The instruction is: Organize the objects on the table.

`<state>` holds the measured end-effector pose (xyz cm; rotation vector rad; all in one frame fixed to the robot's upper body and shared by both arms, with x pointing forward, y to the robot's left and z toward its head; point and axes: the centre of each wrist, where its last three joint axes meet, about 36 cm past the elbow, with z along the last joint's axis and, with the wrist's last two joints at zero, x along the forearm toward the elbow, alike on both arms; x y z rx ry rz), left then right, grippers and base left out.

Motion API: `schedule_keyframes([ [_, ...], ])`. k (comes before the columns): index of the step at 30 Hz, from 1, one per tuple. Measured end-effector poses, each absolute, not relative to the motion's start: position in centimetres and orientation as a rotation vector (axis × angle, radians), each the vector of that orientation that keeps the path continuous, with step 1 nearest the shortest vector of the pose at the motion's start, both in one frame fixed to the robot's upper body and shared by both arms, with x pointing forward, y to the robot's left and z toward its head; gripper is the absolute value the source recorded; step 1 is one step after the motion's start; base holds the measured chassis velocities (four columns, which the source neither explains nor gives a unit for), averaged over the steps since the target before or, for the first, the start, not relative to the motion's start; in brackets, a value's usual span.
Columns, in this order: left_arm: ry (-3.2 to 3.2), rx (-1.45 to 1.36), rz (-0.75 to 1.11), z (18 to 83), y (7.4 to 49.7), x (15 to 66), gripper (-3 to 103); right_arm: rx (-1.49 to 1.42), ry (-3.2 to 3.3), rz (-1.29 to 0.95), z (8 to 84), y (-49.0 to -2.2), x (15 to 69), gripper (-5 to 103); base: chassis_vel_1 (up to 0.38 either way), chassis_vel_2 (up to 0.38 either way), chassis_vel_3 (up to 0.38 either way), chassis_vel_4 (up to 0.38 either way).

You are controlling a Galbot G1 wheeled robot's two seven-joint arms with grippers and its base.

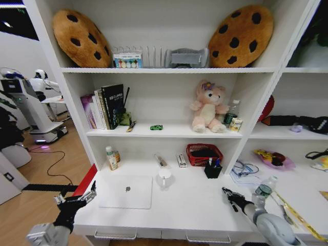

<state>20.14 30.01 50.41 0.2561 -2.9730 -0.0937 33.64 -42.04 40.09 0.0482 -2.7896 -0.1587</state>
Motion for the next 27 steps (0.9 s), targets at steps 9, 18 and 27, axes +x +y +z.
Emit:
schedule_keyframes([
  [9, -2.973, 0.256, -0.094, 50.4, 30.0, 20.1, 100, 0.063, -3.211, -0.052, 40.9, -39.4, 39.2, 12, 0.0, 0.0, 0.0, 0.0],
  [18, -2.973, 0.256, -0.094, 50.4, 30.0, 20.1, 100, -0.046, -3.406, 0.088, 37.6, -39.7, 45.6, 12, 0.0, 0.0, 0.0, 0.0],
  [27, -2.973, 0.256, -0.094, 50.4, 30.0, 20.1, 100, -0.078, -3.435, 0.129, 35.0, -40.3, 47.4, 12, 0.0, 0.0, 0.0, 0.0],
])
